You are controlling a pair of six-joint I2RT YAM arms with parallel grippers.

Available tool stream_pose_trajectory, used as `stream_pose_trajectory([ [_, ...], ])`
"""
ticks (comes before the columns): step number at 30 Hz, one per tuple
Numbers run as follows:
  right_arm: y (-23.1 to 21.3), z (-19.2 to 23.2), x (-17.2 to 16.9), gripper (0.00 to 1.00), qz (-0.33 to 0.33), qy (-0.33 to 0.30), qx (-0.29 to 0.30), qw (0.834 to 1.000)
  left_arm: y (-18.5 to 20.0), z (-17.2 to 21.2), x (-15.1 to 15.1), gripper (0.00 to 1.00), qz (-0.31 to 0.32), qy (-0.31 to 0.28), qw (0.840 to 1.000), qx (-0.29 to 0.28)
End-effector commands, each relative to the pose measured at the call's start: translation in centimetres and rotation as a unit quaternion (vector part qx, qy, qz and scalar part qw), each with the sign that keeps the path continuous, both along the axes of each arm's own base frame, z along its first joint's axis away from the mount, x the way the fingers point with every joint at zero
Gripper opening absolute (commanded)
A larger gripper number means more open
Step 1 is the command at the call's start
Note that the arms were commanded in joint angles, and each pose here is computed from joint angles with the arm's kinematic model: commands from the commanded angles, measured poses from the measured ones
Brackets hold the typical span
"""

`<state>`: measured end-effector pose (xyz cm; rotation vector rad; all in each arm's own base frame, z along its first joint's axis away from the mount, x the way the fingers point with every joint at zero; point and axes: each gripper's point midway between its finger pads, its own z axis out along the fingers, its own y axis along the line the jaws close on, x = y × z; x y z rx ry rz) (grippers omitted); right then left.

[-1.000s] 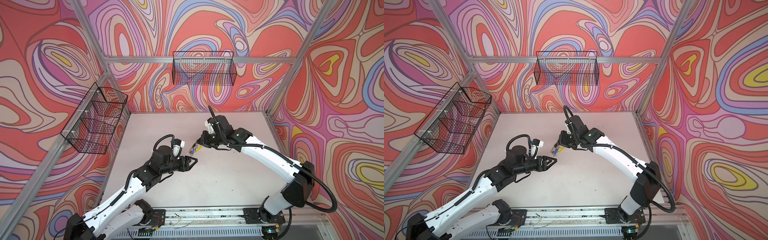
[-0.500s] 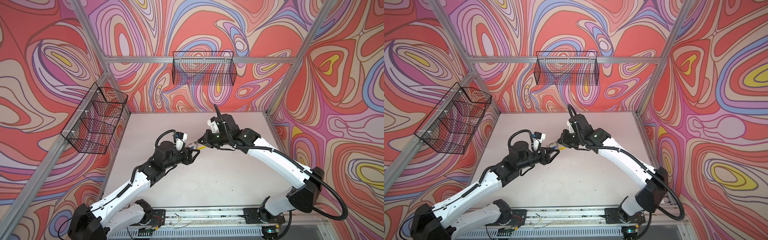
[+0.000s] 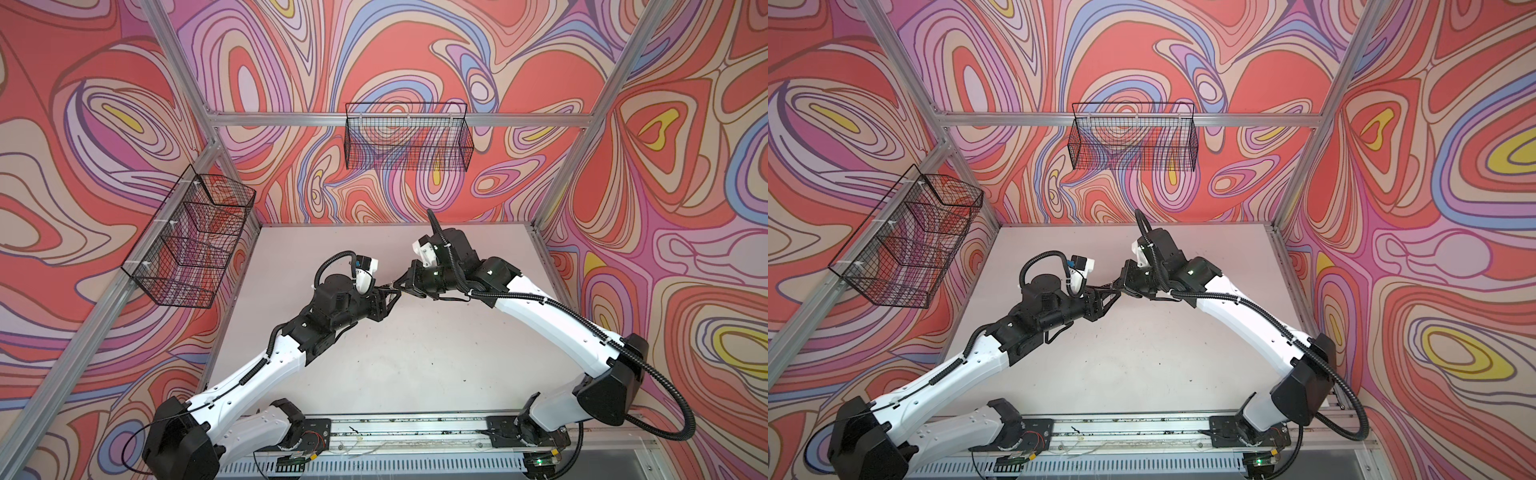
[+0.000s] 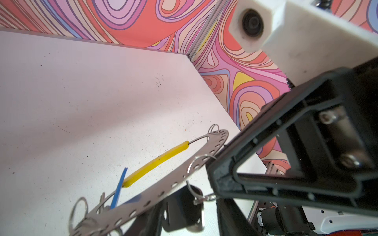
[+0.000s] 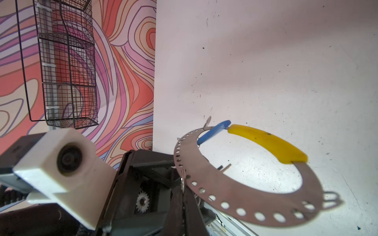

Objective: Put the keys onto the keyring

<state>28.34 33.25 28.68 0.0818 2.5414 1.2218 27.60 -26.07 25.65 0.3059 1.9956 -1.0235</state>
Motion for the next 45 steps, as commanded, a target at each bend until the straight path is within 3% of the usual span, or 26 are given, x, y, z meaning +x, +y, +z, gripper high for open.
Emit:
stream_pose_trajectory([
  [1, -0.1, 1.0, -0.5, 0.00, 0.003, -0.002, 0.016, 1.000, 0.1, 1.4, 0.5, 0.35, 0.009, -0.021, 1.000, -0.002],
  [13, -0.4, 1.9, -0.4, 0.00, 0.007, -0.013, 0.010, 1.000, 1.2, 0.5, 0.4, 0.06, 0.033, -0.001, 0.999, 0.016],
  [35, -1.4, 3.0, 0.2, 0.00, 0.003, -0.024, -0.003, 1.000, 3.0, -1.4, -0.7, 0.03, 0.062, 0.065, 0.994, 0.060],
  [40, -1.2, 2.7, 0.2, 0.00, 0.009, -0.021, -0.005, 1.000, 3.1, -0.7, -0.7, 0.10, 0.069, 0.068, 0.994, 0.051],
  [43, -1.0, 2.5, 0.2, 0.00, 0.015, -0.020, -0.004, 1.000, 2.9, -0.5, -0.8, 0.00, 0.063, 0.072, 0.994, 0.046],
  [45, -0.9, 2.4, 0.2, 0.00, 0.016, -0.019, -0.004, 1.000, 2.8, -0.5, -1.0, 0.00, 0.059, 0.072, 0.995, 0.043],
])
